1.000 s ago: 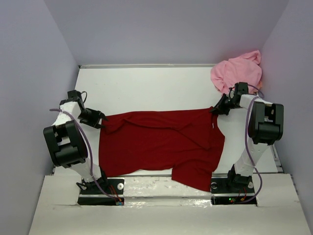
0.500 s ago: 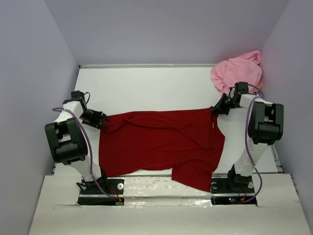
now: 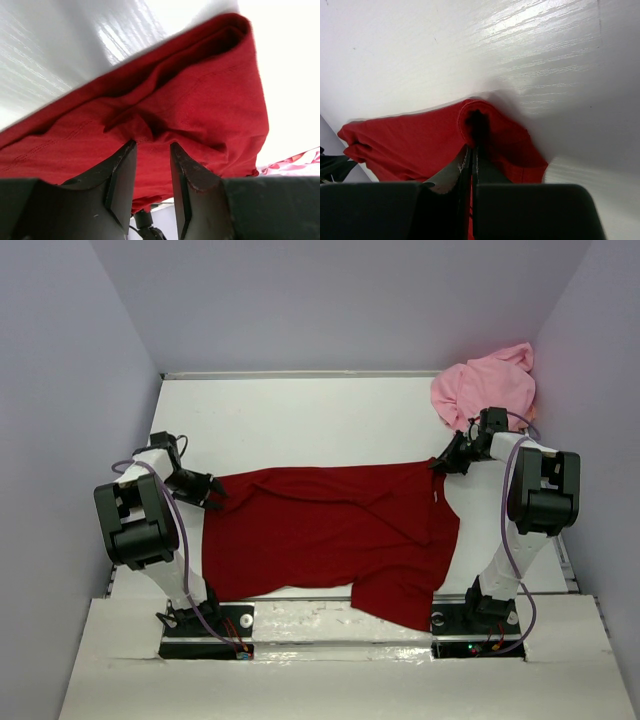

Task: Fold and stack the t-shirts
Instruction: Fold the flattened tshirt in 1/3 of the way

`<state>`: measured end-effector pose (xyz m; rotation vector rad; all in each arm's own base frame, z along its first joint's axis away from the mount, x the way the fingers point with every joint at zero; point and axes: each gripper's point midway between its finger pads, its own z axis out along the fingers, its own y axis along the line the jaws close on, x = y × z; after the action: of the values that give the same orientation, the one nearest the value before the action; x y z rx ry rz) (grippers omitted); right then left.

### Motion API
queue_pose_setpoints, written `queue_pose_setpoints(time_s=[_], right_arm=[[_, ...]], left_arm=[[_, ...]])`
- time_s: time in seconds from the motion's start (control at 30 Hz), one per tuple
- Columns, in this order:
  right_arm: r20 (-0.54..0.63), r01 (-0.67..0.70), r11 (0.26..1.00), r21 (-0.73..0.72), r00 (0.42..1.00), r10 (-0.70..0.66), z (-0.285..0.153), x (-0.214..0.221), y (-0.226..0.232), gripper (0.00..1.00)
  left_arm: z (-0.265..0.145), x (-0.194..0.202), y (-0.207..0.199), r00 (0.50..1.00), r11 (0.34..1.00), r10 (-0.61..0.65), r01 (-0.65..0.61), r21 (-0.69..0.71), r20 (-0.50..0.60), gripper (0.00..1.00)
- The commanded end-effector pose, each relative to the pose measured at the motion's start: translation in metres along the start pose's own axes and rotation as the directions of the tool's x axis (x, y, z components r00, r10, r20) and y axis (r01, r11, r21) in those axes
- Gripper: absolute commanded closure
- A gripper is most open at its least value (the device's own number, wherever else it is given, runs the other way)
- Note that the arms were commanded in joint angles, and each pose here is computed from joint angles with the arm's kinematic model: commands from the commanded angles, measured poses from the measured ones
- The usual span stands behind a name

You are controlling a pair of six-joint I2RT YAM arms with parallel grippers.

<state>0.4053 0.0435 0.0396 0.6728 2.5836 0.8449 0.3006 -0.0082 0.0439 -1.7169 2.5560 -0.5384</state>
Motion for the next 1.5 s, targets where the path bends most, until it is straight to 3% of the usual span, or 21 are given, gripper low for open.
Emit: queue_pose_setpoints(time_s=[0.0, 0.13, 0.17, 0.2, 0.23, 0.27, 0.47, 0.77, 1.1, 1.2, 1.23, 1.27, 1.33, 1.37, 1.47], right_arm=[[0.065, 0.054, 0.998, -0.025, 0.997, -0.052, -0.01, -0.022, 0.014, 1.0], [0.069, 0.056, 0.998, -0.026, 0.996, -0.054, -0.011, -0.023, 0.015, 1.0], [0.071, 0.06, 0.998, -0.025, 0.996, -0.058, -0.011, -0.023, 0.015, 1.0], [0.071, 0.057, 0.998, -0.024, 0.996, -0.055, -0.011, -0.023, 0.015, 1.0], [0.072, 0.058, 0.998, -0.026, 0.996, -0.056, -0.011, -0.023, 0.015, 1.0], [0.071, 0.057, 0.998, -0.024, 0.996, -0.055, -0.011, -0.023, 0.015, 1.0], [0.072, 0.058, 0.998, -0.026, 0.996, -0.056, -0.012, -0.023, 0.015, 1.0], [0.077, 0.058, 0.998, -0.022, 0.995, -0.056, -0.012, -0.025, 0.016, 1.0], [0.087, 0.06, 0.998, -0.018, 0.994, -0.059, -0.014, -0.03, 0.018, 1.0], [0.085, 0.06, 0.998, -0.02, 0.995, -0.058, -0.014, -0.028, 0.018, 1.0], [0.084, 0.058, 0.998, -0.02, 0.995, -0.056, -0.014, -0.028, 0.018, 1.0], [0.087, 0.06, 0.998, -0.021, 0.995, -0.058, -0.014, -0.029, 0.018, 1.0], [0.091, 0.064, 0.998, -0.023, 0.994, -0.062, -0.016, -0.029, 0.02, 1.0], [0.092, 0.065, 0.998, -0.023, 0.994, -0.062, -0.016, -0.029, 0.02, 1.0], [0.089, 0.062, 0.998, -0.024, 0.994, -0.06, -0.015, -0.029, 0.019, 1.0]], left_arm=[[0.006, 0.007, 0.004, 0.999, 1.0, -0.021, 0.02, -0.011, -0.031, 0.59], [0.006, 0.008, 0.003, 0.999, 1.0, -0.013, 0.013, -0.006, -0.039, 0.63], [0.006, 0.009, 0.002, 0.999, 1.0, -0.012, 0.012, -0.001, -0.045, 0.7], [0.006, 0.007, -0.002, 0.999, 1.0, 0.004, -0.003, 0.023, -0.043, 0.88], [0.005, 0.008, -0.004, 0.999, 0.999, 0.011, -0.01, 0.034, -0.046, 0.98], [0.004, 0.008, -0.004, 0.999, 0.999, 0.005, -0.004, 0.034, -0.046, 1.0], [-0.003, 0.004, -0.011, 1.0, 0.998, 0.016, -0.015, 0.058, -0.017, 1.0], [-0.048, -0.021, -0.017, 0.986, 0.996, 0.087, -0.085, -0.017, 0.141, 1.0], [-0.048, -0.02, 0.006, 0.989, 0.993, 0.103, -0.096, -0.072, 0.105, 1.0], [-0.036, -0.014, 0.013, 0.992, 0.992, 0.112, -0.107, -0.071, 0.066, 0.93], [-0.035, -0.014, 0.015, 0.991, 0.99, 0.12, -0.114, -0.084, 0.063, 0.85], [-0.033, -0.014, 0.017, 0.99, 0.987, 0.135, -0.129, -0.092, 0.052, 0.68], [-0.039, -0.018, 0.01, 0.973, 0.973, 0.222, -0.217, -0.081, 0.062, 0.54], [-0.045, -0.023, 0.005, 0.962, 0.965, 0.258, -0.251, -0.076, 0.092, 0.38], [-0.054, -0.028, -0.008, 0.9, 0.914, 0.405, -0.395, -0.092, 0.159, 0.25]])
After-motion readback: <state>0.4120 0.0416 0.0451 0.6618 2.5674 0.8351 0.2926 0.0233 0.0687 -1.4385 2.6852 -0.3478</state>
